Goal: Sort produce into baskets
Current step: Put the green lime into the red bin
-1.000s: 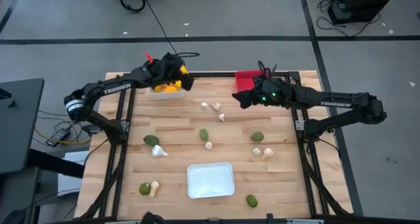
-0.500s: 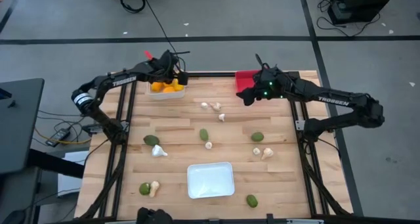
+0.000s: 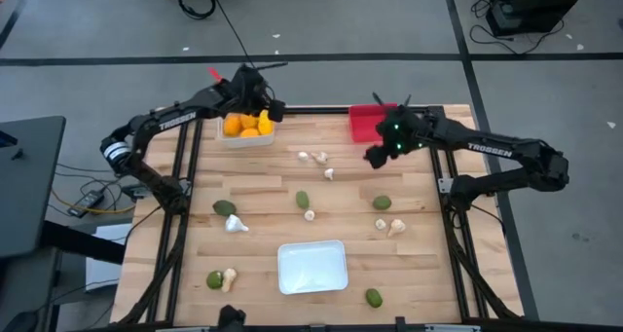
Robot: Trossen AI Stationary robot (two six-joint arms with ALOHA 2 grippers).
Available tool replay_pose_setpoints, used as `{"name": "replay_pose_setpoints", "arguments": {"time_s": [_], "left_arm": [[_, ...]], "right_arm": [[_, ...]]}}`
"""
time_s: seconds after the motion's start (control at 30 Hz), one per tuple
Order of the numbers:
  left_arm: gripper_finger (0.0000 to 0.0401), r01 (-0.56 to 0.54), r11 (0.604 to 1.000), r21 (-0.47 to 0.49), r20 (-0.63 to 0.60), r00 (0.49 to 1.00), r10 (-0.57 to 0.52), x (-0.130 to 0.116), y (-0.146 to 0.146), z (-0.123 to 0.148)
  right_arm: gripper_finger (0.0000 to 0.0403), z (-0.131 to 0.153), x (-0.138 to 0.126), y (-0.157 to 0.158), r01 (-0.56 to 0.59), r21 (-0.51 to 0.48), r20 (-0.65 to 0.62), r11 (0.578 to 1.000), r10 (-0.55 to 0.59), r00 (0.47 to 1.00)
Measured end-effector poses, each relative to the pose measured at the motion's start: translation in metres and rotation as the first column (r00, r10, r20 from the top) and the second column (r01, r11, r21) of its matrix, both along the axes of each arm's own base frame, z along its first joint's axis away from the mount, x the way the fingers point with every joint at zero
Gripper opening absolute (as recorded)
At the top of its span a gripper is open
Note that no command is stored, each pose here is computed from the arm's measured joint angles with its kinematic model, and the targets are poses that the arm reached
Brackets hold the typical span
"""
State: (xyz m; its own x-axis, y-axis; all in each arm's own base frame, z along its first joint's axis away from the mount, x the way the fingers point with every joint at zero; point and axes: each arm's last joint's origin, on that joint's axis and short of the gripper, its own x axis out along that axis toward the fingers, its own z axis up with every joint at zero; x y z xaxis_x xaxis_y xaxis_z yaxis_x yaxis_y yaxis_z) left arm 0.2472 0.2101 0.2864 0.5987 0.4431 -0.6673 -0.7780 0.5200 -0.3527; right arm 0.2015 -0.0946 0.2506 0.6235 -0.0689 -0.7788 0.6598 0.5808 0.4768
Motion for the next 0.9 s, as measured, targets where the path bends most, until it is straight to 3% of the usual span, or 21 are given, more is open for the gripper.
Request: {"name": "replay_pose_setpoints", "arguments": {"time_s": [0.1, 0.27, 0.53, 0.73, 0.9], "left_arm": [[0.0389, 0.107, 0.99, 0.092, 0.096, 0.989, -0.115, 0.011, -0.014, 0.025], [0.0389, 0.187, 0.969, 0.159, 0.157, 0.964, -0.212, 0.027, -0.036, 0.039], [0.0389, 0.353, 0.929, 0.115, 0.113, 0.924, -0.365, 0.043, -0.071, 0.035], [0.0389, 0.406, 0.91, 0.088, 0.086, 0.907, -0.413, 0.048, -0.089, 0.032], [0.0389, 0.428, 0.9, 0.084, 0.06, 0.899, -0.433, 0.052, -0.1, 0.03]], "right_arm": [[0.0261, -0.015, -0.001, 0.014, -0.08, 0.077, -0.042, 0.994, 0.084, 0.996], [0.0261, -0.028, 0.004, 0.045, -0.183, 0.015, -0.11, 0.983, 0.184, 0.977], [0.0261, -0.035, 0.0, 0.087, -0.392, -0.115, -0.282, 0.913, 0.348, 0.894], [0.0261, -0.037, -0.003, 0.099, -0.448, -0.194, -0.355, 0.873, 0.364, 0.861], [0.0262, -0.045, -0.005, 0.107, -0.505, -0.201, -0.36, 0.839, 0.416, 0.835]]}}
